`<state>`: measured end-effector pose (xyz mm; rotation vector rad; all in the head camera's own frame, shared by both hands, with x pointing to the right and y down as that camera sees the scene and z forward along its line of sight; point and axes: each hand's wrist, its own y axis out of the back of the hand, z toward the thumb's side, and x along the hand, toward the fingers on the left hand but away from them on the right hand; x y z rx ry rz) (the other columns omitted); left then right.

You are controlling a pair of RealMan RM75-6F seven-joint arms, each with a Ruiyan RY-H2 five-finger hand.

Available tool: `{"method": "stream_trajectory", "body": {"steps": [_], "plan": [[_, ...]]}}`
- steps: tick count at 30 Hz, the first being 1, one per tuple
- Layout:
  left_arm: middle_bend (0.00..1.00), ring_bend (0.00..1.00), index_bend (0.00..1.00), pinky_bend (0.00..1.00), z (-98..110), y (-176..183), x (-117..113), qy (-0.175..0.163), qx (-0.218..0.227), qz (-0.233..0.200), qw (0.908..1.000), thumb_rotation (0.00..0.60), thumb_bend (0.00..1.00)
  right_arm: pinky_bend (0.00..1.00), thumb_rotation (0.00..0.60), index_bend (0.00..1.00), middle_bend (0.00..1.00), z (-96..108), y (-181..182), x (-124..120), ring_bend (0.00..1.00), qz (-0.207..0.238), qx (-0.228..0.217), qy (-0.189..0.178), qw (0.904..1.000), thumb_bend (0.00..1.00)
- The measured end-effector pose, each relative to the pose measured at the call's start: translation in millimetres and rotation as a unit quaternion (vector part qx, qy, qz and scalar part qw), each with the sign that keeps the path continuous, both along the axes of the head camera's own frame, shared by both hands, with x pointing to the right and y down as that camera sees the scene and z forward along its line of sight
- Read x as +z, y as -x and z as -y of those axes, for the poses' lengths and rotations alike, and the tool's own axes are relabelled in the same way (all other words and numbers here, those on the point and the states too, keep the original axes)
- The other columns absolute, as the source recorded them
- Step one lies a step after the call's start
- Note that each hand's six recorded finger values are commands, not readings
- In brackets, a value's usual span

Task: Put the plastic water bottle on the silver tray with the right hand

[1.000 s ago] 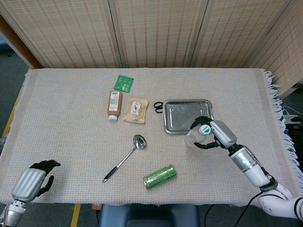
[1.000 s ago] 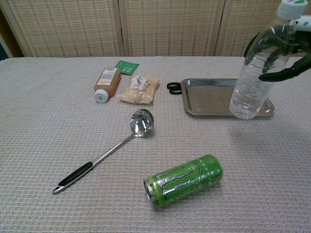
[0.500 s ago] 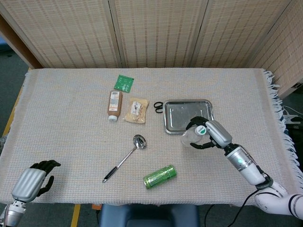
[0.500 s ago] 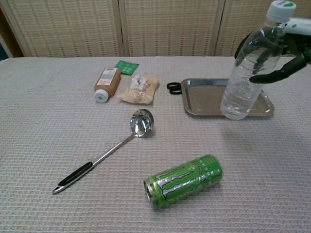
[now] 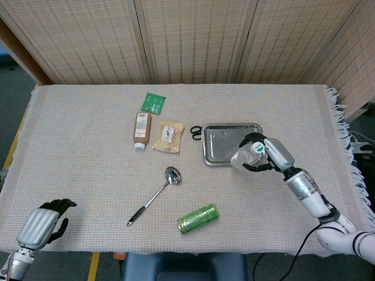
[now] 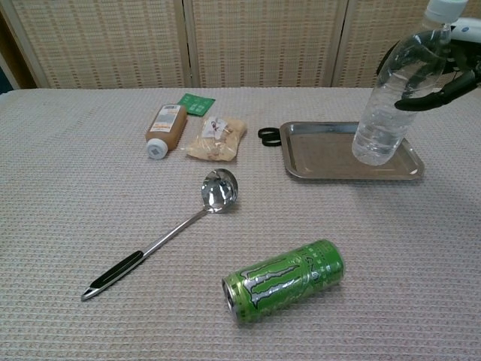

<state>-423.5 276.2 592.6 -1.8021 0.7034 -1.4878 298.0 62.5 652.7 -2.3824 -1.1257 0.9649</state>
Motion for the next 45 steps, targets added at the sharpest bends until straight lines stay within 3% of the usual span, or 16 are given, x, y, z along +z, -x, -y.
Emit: {"method": "stream_trajectory", "body": {"steps": [11, 23, 26, 29, 33, 41, 45], "plan": [[0.28, 0.27, 0.30, 0.39, 0.0, 0.6, 1.0, 0.003, -0.001, 0.000, 1.0000, 0.600, 0.58, 0.40, 0.600, 0.64, 0.47, 33.4, 14.5, 55.8, 0.19, 0.018, 0.034, 0.011, 0.9992, 0.00], [0.28, 0.27, 0.30, 0.39, -1.0, 0.5, 6.0, 0.011, 0.000, 0.006, 0.9999, 0.600, 0.58, 0.40, 0.600, 0.63, 0.47, 49.8, 18.9, 79.6, 0.20, -0.001, 0.042, 0.009, 0.9991, 0.00], [0.28, 0.27, 0.30, 0.39, -0.2, 0.7, 7.0, 0.012, -0.001, 0.007, 0.9999, 0.600, 0.58, 0.40, 0.600, 0.54, 0.44, 50.8, 18.6, 82.7, 0.12, 0.003, 0.043, 0.013, 0.9990, 0.00], [0.27, 0.27, 0.30, 0.39, -0.8, 0.4, 7.0, 0.012, 0.000, 0.007, 0.9999, 0.600, 0.58, 0.30, 0.600, 0.36, 0.29, 48.1, 19.3, 84.1, 0.01, 0.005, 0.032, 0.017, 0.9993, 0.00], [0.28, 0.27, 0.30, 0.39, -1.1, -0.7, 6.3, 0.011, 0.001, 0.006, 0.9999, 0.600, 0.58, 0.18, 0.600, 0.18, 0.13, 46.5, 18.2, 83.0, 0.00, 0.004, 0.018, 0.014, 0.9997, 0.00], [0.27, 0.27, 0.30, 0.39, -1.5, -0.2, 7.0, 0.013, 0.001, 0.008, 0.9999, 0.600, 0.58, 0.17, 0.600, 0.10, 0.06, 46.4, 10.4, 83.7, 0.00, -0.012, 0.007, 0.015, 0.9998, 0.00], [0.28, 0.27, 0.30, 0.39, -1.4, -0.4, 7.0, 0.013, 0.001, 0.007, 0.9999, 0.600, 0.58, 0.15, 0.600, 0.01, 0.01, 45.5, 4.9, 81.6, 0.00, -0.017, 0.002, 0.014, 0.9998, 0.00]]}}
